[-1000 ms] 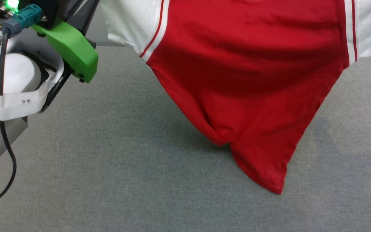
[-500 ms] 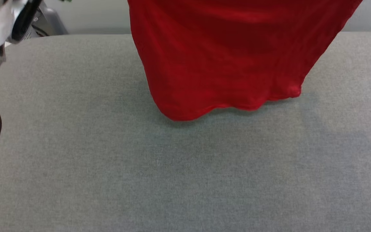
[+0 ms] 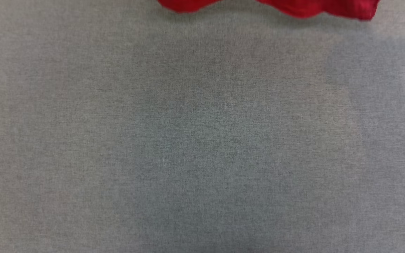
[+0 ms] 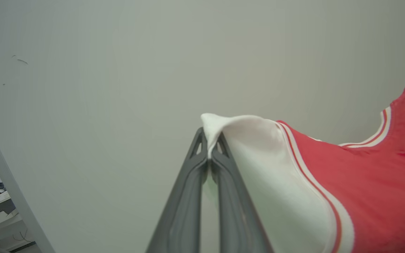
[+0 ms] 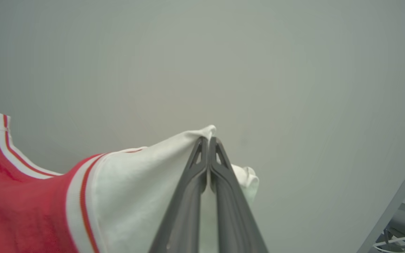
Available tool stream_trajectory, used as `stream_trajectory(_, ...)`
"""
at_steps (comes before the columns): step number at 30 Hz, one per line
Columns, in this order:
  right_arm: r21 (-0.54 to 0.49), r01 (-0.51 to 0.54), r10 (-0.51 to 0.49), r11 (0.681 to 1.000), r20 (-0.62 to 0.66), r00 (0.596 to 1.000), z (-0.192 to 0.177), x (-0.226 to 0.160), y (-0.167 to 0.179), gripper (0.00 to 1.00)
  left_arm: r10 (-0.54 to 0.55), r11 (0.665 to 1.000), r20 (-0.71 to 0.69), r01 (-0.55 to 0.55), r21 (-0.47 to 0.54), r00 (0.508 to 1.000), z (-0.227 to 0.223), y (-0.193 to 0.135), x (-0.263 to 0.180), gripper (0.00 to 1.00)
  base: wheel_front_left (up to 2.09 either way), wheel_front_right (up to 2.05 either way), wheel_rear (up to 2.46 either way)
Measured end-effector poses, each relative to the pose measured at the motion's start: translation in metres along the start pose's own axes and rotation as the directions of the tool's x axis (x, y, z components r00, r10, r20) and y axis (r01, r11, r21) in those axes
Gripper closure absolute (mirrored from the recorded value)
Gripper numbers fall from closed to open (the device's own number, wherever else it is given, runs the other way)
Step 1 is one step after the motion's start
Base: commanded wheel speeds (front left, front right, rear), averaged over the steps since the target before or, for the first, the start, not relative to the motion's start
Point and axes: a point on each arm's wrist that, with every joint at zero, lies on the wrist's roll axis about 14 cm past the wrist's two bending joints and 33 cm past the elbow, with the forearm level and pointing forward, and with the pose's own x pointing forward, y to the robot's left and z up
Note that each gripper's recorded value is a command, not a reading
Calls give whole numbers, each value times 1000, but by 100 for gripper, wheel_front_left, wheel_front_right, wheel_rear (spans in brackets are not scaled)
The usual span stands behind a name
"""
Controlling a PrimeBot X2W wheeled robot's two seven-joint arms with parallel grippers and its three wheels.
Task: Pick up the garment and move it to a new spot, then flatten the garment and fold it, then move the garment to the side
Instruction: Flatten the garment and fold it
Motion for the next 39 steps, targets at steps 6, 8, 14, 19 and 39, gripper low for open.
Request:
stream_trajectory(6,15,29,-29,999,-4,1000,-38,23,-2,100,34,999,-17,-34,-28,999,-46,5,16,100,0,0,0)
stream_trajectory(8,13,22,-22,1000,-15,1000,-52,28,3,100,36,999,-39,-38,-29,999,-64,5,17,100,0,0,0)
stream_trajectory(14,24,-26,28,999,-77,997,-99,31,28,100,35,997,-104,-41,-58,994,-110,0,14,100,0,0,0)
stream_trajectory(19,63,-67,74,996,-111,991,-120,27,49,100,30,994,-157,-45,-95,987,-134,-7,0,100,0,0,0)
stream_trajectory(39,272,-209,311,939,-414,856,-219,-140,136,100,-50,962,-488,-90,-259,871,-202,-77,-190,100,0,0,0)
